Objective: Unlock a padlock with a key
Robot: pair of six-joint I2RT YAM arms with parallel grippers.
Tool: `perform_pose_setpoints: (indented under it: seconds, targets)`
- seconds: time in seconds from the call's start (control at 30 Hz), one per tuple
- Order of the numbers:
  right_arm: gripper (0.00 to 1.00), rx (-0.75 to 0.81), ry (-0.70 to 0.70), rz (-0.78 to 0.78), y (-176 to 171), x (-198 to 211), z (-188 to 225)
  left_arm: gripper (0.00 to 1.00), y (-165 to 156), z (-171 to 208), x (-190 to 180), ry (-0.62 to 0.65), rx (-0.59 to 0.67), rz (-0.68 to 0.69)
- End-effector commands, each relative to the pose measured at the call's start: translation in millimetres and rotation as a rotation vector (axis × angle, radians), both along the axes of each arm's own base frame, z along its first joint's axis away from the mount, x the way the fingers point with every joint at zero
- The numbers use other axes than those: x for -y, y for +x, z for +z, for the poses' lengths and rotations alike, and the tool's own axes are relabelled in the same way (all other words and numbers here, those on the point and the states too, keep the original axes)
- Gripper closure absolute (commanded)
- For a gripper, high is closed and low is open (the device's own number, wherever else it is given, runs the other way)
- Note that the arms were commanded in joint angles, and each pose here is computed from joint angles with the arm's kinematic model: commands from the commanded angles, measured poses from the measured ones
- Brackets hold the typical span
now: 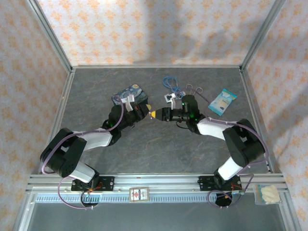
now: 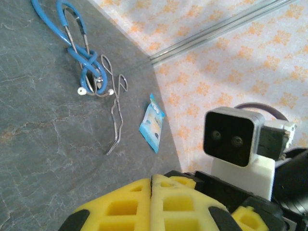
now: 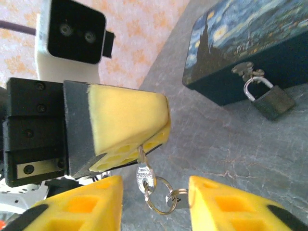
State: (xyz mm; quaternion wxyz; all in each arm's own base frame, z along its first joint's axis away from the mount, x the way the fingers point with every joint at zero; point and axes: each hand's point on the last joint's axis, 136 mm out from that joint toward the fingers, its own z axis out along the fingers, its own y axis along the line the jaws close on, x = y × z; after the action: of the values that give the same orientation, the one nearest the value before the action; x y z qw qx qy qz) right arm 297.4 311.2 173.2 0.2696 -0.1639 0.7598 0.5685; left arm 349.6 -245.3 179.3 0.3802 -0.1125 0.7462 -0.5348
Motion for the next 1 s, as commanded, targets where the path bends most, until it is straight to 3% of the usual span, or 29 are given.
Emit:
perform_pose_setpoints:
  seconds: [0.0,0.2,0.37,0.77,0.97]
  targets:
    - [0.57,0.147,0.149,-0.068,4.9,5.1,49.9,1.00,-3.0,27.7,3.3,-0.008,0.095,0.021]
    - [0.57,0.195,0.295,-0.059,-4.9,9.2,71.4,1.00,-6.2,40.8,6.9,-0.078,0.117,0.022]
    - [0.57,0.167,0.336,-0.021,-11.1,5.7,70.2,1.00,-7.4,50.7,5.3,-0.131,0.139,0.043]
    - [0.51,0.139,0.279,-0.059,-7.9,-0.9,50.7,1.00,-13.4,61.1,1.4,-0.176,0.163,0.048]
    - [0.59,0.127,0.284,-0.021,-14.3,-9.3,50.7,1.00,-13.7,65.3,-1.2,-0.203,0.173,0.062]
